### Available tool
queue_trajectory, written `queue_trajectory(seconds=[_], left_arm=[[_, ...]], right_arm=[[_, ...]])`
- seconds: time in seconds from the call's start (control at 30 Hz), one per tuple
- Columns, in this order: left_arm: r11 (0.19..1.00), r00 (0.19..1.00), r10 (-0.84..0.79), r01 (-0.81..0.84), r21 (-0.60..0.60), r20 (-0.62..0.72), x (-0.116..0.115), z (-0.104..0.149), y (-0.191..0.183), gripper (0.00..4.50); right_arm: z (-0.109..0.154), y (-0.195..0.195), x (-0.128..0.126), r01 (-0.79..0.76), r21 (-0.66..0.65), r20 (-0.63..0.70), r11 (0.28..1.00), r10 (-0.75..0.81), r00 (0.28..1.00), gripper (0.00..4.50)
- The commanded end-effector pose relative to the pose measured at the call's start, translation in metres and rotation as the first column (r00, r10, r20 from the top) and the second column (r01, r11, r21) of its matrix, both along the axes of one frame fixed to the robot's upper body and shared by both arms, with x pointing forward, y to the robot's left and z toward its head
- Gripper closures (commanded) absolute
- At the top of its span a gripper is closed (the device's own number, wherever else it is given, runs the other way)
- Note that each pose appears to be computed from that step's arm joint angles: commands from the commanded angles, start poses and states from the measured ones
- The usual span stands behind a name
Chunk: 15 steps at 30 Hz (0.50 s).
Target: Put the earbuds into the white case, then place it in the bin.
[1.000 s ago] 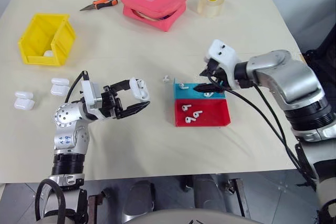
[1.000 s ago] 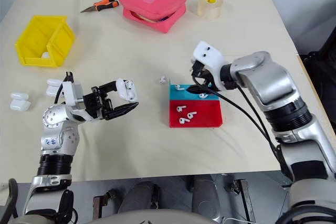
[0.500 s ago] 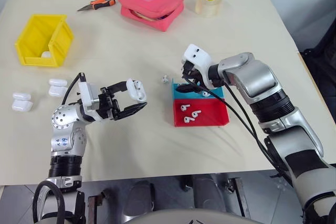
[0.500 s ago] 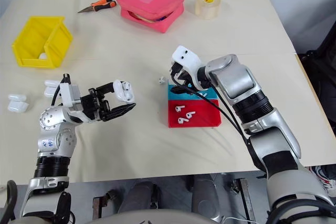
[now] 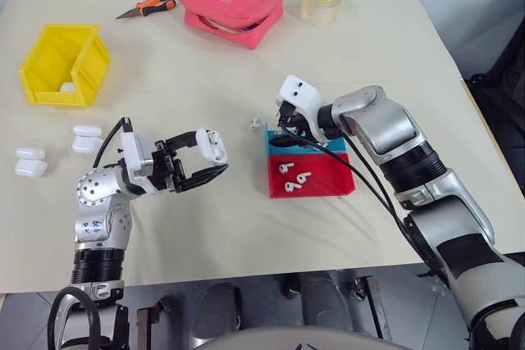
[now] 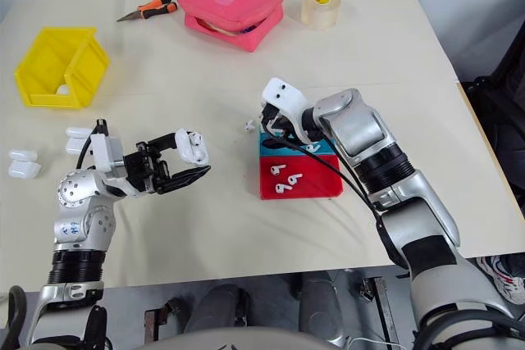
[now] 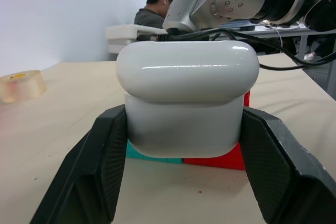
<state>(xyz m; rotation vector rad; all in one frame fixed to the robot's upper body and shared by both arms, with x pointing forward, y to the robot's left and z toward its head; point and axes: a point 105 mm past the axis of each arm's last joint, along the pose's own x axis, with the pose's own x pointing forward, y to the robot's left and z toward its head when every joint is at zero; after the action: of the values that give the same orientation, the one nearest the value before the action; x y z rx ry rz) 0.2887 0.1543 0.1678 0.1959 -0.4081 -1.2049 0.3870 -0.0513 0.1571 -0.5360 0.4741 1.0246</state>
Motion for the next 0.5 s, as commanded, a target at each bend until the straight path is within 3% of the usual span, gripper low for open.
queue_trajectory(seconds=[0.03, 0.5], left_arm=[[1.000, 0.999, 0.008, -0.007, -0.015, 0.048, -0.0044, 0.0124, 0.0039, 1.72], [1.000, 0.998, 0.023, -0.022, -0.014, 0.051, -0.0051, 0.0129, 0.0053, 1.72]], right_arm=[[0.0085, 0.0043, 0.0011, -0.026, 0.004, 0.035, 1.000, 0.026, 0.999, 1.85], [0.0087, 0.0100, 0.0039, -0.049, -0.025, 0.027, 0.998, 0.050, 0.998, 1.85]])
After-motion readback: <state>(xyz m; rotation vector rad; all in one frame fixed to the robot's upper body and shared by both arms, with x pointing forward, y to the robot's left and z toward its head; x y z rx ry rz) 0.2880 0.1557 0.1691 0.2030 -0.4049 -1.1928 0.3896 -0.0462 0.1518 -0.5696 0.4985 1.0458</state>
